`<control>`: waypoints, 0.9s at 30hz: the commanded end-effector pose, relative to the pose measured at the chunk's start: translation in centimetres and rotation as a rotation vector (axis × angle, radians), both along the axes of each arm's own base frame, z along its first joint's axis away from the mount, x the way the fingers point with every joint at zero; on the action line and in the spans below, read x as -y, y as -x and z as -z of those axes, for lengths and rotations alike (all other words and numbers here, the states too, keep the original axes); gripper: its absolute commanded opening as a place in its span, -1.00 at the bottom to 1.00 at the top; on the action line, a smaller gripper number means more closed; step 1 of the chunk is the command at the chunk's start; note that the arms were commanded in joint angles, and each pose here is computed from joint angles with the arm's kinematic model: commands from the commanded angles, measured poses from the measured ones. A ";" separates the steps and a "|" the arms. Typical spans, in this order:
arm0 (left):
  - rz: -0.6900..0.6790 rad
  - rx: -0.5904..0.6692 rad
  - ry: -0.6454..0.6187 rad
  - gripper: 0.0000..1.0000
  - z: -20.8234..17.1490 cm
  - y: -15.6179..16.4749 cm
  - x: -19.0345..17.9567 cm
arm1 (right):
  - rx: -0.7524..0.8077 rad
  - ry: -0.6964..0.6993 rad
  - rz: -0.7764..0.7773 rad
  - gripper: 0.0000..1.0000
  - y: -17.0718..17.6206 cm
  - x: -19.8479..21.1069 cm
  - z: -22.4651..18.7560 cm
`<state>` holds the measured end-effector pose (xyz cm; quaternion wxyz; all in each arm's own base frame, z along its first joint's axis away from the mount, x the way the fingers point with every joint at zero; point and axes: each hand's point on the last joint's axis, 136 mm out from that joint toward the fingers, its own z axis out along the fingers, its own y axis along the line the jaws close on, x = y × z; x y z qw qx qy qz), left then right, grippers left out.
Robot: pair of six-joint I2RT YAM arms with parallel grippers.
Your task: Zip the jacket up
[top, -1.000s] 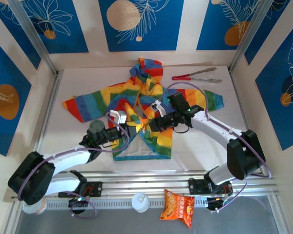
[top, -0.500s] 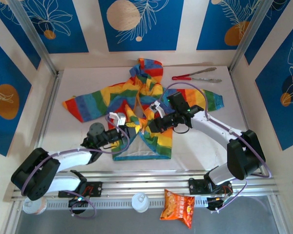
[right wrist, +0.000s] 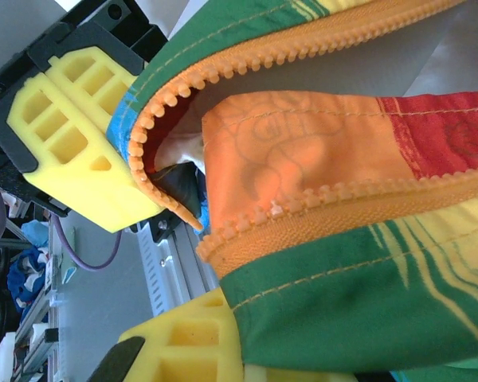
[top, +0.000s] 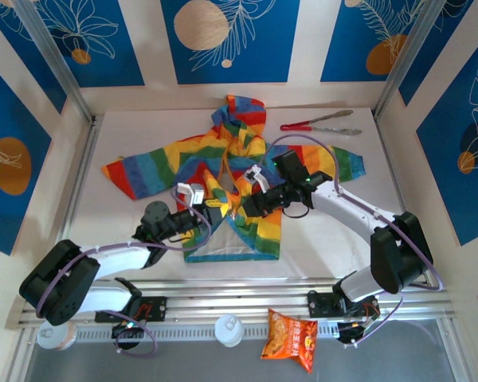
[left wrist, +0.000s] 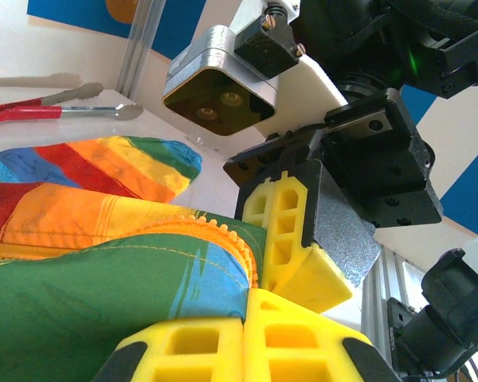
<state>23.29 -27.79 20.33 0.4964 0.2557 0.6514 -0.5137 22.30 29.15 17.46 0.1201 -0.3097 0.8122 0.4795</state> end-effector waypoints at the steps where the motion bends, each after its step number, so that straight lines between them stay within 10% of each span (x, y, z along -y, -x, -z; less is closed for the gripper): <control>1: 0.048 0.028 0.022 -1.00 -0.5 1.0 0.3 | 0.015 -0.048 -0.037 -1.00 0.2 -0.4 -1.5; 27: 0.073 0.006 0.020 -1.00 0.4 1.9 0.1 | 0.032 -0.071 -0.047 -1.00 0.3 -0.2 -2.4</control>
